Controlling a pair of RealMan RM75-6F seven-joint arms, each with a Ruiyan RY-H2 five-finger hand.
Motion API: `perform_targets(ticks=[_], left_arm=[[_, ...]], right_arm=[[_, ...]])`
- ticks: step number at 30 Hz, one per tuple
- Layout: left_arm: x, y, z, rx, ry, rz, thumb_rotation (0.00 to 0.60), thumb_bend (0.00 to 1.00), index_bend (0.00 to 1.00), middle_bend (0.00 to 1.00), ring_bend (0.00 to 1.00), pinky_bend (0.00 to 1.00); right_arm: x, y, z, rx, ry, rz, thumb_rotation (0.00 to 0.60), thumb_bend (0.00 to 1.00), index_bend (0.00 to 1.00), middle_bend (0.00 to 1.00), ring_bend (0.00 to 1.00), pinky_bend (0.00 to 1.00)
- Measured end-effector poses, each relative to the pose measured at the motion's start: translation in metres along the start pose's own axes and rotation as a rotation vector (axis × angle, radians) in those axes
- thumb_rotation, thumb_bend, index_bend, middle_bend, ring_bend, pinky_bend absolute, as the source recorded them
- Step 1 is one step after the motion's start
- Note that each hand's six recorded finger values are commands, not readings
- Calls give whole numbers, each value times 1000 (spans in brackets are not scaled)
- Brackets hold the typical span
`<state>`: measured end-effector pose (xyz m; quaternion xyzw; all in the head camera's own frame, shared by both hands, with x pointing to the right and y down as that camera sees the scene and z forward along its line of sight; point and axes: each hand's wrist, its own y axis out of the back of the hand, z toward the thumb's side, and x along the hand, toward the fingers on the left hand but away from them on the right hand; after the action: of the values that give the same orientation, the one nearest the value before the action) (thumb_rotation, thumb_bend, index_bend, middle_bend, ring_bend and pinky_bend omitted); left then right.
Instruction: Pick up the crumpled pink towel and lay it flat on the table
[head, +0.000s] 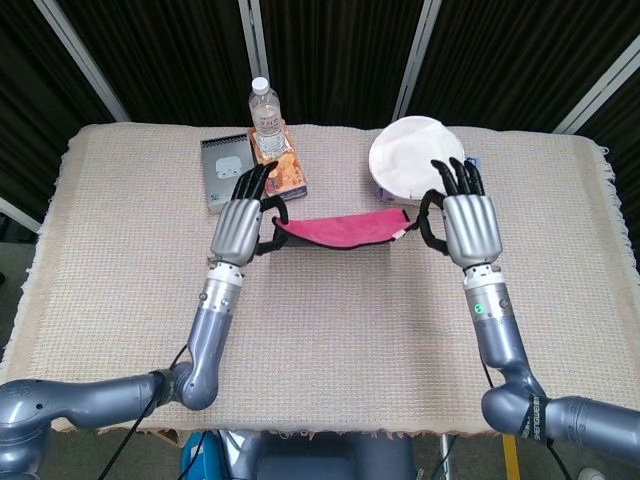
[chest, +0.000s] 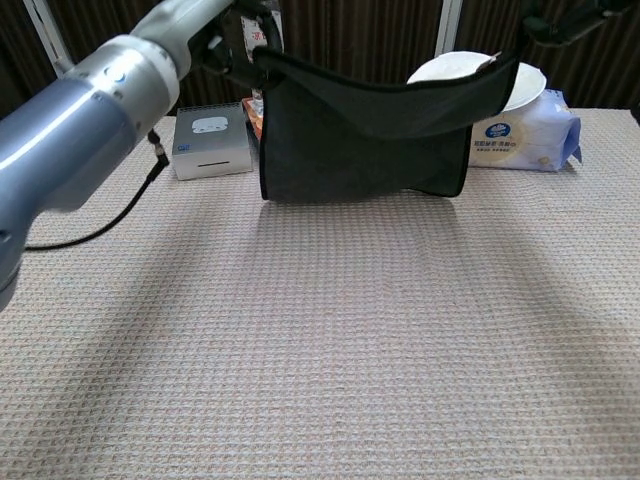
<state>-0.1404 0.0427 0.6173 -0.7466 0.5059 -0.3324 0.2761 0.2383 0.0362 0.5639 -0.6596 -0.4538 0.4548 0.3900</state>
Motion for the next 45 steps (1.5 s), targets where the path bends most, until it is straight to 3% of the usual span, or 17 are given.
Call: perform_targets(ticks=[9, 16, 31, 45], left_arm=[[-74, -16, -35, -20, 47, -88, 600, 476, 671, 49, 0, 16], [-106, -24, -56, -36, 84, -131, 600, 476, 671, 49, 0, 16], [-130, -34, -58, -30, 76, -178, 600, 476, 673, 51, 0, 16], [-135, -40, -60, 0, 89, -231, 600, 472, 673, 51, 0, 16]], right_arm=[[51, -36, 11, -32, 44, 73, 600, 474, 605, 143, 21, 0], [83, -59, 10, -48, 39, 118, 600, 475, 605, 143, 22, 0], [115, -87, 6, -70, 29, 186, 600, 475, 605, 143, 22, 0], [124, -95, 14, -89, 39, 211, 600, 475, 605, 144, 22, 0]])
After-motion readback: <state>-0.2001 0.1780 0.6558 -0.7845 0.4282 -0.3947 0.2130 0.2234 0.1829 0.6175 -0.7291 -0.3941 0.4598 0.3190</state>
